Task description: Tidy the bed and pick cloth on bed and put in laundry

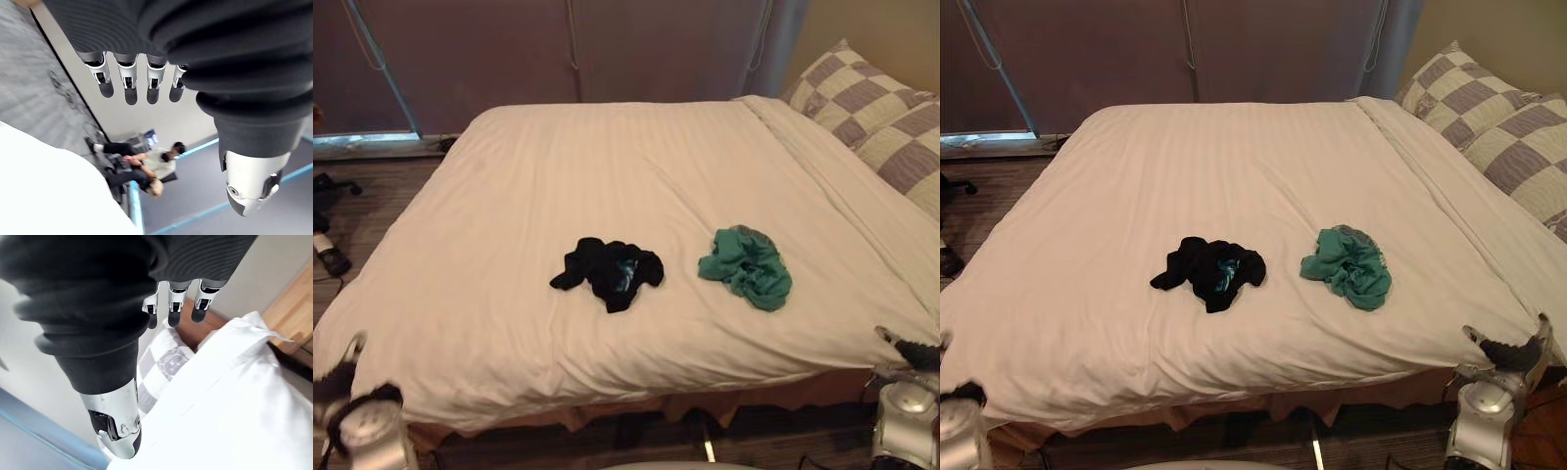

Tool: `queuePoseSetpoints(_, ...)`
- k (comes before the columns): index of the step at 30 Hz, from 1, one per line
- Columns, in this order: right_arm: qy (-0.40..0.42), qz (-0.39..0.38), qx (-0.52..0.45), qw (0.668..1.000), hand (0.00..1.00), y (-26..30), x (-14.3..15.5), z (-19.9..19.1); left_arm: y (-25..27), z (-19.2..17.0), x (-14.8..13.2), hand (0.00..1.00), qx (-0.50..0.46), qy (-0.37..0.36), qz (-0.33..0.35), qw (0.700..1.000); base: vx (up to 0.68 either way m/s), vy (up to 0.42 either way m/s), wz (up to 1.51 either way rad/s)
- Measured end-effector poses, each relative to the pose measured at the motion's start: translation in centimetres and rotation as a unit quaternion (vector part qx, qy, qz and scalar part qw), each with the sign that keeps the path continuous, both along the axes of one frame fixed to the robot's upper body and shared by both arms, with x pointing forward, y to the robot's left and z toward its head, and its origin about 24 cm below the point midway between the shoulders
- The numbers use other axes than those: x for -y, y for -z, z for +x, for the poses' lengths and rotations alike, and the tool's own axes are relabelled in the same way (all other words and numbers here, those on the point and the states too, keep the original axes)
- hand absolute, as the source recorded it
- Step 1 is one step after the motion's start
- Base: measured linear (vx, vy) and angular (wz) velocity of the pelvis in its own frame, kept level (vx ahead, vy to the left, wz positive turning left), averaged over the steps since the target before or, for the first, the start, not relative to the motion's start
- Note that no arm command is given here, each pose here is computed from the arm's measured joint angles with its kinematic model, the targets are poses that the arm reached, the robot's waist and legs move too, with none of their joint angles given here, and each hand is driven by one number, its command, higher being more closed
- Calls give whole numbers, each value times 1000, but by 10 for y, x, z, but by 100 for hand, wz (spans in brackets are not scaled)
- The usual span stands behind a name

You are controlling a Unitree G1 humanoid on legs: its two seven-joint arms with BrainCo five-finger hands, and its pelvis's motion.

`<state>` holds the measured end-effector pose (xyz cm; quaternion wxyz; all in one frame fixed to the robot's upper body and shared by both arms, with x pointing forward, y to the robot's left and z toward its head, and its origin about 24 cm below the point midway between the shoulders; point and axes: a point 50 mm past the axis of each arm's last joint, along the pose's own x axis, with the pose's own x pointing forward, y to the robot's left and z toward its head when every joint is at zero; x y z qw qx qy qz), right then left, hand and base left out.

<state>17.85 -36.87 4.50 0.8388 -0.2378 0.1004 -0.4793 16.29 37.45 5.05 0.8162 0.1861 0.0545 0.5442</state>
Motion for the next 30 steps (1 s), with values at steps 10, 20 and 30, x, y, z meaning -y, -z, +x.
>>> queuePoseSetpoints(10, -157, -113, 91, 977, 0, -82, -50, 94, -54, 110, 84, 0, 70, 232, 82, 967, -34, 0, -10)
queuePoseSetpoints(20, -232, -168, 176, 942, 0, -143, -95, 132, -103, 182, 127, 0, 43, 313, 165, 934, 10, 6, -20)
queuePoseSetpoints(30, -285, -225, 253, 897, 0, -183, -136, 127, -131, 219, 155, 100, -70, 361, 309, 877, 48, 11, -18)
